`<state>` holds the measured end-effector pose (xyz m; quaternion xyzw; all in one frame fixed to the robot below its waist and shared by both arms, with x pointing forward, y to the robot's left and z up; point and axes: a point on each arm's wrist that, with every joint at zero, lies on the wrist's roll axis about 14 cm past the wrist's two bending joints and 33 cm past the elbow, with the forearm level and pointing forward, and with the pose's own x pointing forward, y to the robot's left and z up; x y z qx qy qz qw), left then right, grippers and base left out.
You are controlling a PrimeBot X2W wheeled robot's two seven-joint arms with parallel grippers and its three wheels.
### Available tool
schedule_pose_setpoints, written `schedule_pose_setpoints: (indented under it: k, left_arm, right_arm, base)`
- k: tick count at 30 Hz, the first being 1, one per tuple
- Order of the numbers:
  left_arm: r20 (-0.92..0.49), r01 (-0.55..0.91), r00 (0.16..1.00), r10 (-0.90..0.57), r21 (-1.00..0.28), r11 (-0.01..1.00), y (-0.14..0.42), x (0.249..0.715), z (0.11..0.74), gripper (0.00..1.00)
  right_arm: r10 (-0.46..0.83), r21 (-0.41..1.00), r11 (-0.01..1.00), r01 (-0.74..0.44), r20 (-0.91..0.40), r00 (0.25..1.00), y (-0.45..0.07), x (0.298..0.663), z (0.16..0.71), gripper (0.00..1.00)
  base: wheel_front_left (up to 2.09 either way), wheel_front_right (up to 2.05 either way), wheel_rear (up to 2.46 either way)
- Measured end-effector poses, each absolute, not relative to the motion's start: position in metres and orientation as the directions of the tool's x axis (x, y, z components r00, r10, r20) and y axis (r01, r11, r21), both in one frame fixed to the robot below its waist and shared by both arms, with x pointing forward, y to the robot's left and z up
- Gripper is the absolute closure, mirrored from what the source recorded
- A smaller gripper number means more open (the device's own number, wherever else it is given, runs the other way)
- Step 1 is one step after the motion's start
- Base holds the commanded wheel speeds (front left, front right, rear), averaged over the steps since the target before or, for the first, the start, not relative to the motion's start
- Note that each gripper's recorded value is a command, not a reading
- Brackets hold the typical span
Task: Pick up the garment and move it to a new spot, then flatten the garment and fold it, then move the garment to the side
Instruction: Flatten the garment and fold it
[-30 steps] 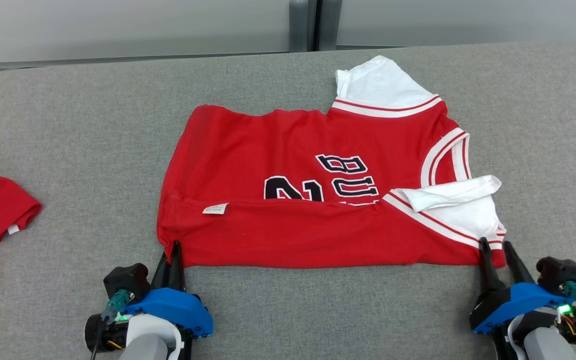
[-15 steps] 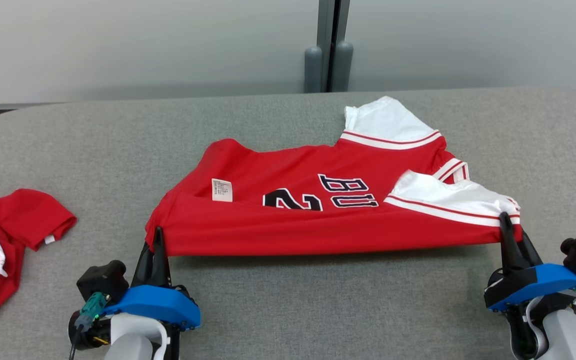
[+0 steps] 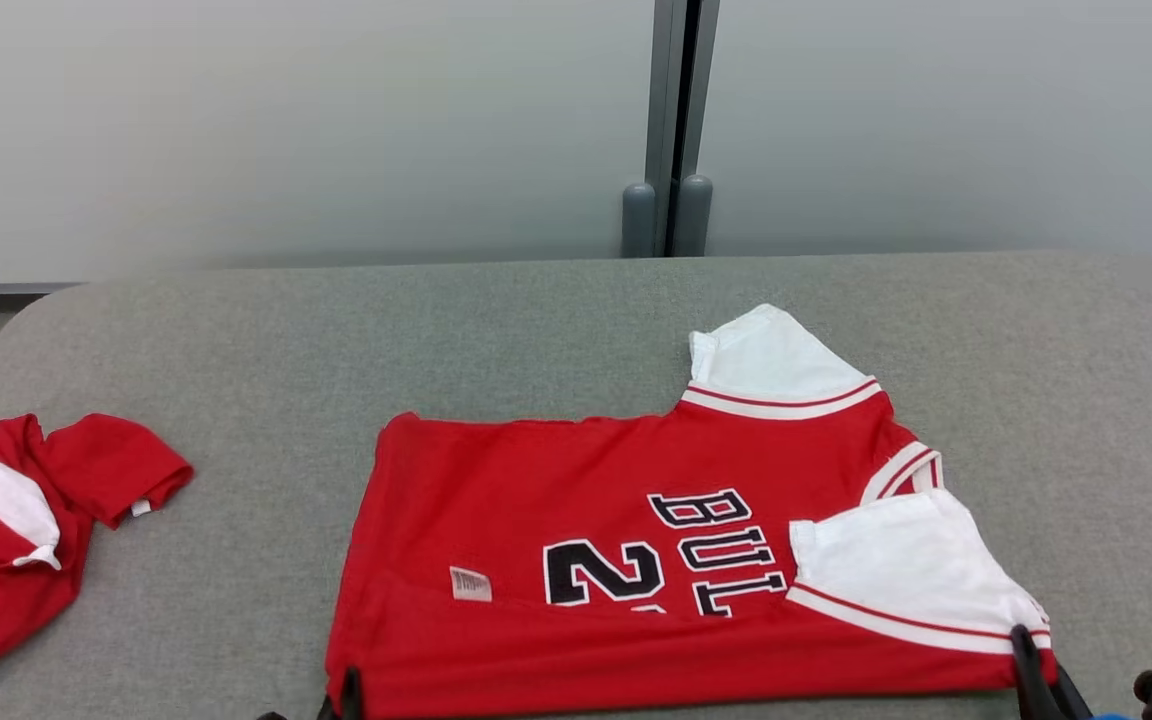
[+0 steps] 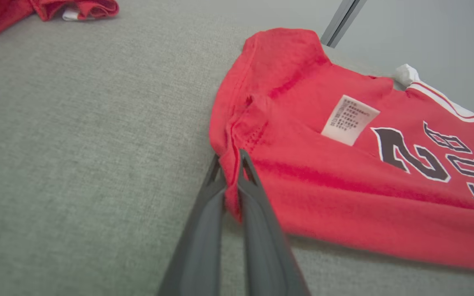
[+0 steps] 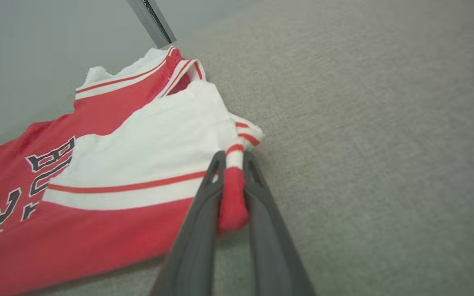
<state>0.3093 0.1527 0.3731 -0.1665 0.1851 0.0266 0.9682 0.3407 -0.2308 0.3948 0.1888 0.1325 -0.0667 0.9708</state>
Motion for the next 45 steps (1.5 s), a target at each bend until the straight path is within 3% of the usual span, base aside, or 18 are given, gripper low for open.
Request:
schedule_pose_setpoints:
  k: [1,2,3,4,13,21,36,39,45]
  left_arm:
    - [-0.389,-0.117,0.921,-0.014,-0.31,0.943,0.151,0.305,0.367,1.0]
    - [-0.408,-0.119,0.913,-0.017,-0.305,0.945,0.15,0.302,0.362,0.55]
    - [-0.419,-0.121,0.908,-0.018,-0.304,0.945,0.148,0.301,0.359,0.0]
    - [-0.427,-0.127,0.904,-0.015,-0.301,0.945,0.148,0.302,0.357,0.0]
    - [-0.274,-0.078,0.962,0.01,-0.236,0.969,0.158,0.386,0.399,0.0]
    - [-0.314,-0.033,0.949,-0.026,-0.179,0.983,0.159,0.454,0.385,0.0]
    - [-0.428,0.051,0.897,-0.113,-0.154,0.987,0.138,0.486,0.341,0.0]
    - [-0.442,0.077,0.888,-0.131,-0.138,0.987,0.134,0.487,0.337,1.0]
    - [-0.438,0.098,0.887,-0.148,-0.136,0.986,0.132,0.487,0.339,1.0]
  right_arm:
    - [-0.09,0.351,0.916,0.197,-0.299,0.95,-0.233,0.336,0.39,1.0]
    - [-0.098,0.349,0.913,0.21,-0.313,0.945,-0.235,0.332,0.385,1.0]
    - [-0.101,0.346,0.913,0.216,-0.32,0.942,-0.236,0.331,0.383,0.48]
    - [-0.105,0.344,0.913,0.22,-0.324,0.94,-0.237,0.332,0.381,0.0]
    - [-0.112,0.292,0.942,0.166,-0.195,0.974,-0.246,0.394,0.42,0.0]
    - [-0.035,0.287,0.954,0.081,-0.162,0.986,-0.222,0.443,0.425,0.0]
    - [0.001,0.244,0.968,0.05,-0.206,0.979,-0.224,0.473,0.404,0.0]
    - [0.033,0.216,0.976,0.012,-0.202,0.979,-0.22,0.489,0.407,0.0]
    - [0.105,0.141,0.987,-0.076,-0.21,0.972,-0.205,0.534,0.417,0.0]
  base:
    - [0.0,0.0,0.0]
    - [0.0,0.0,0.0]
    - [0.0,0.0,0.0]
    - [0.0,0.0,0.0]
    - [0.0,0.0,0.0]
    - [0.0,0.0,0.0]
    - [0.0,0.0,0.0]
    - [0.0,0.0,0.0]
    - [0.0,0.0,0.0]
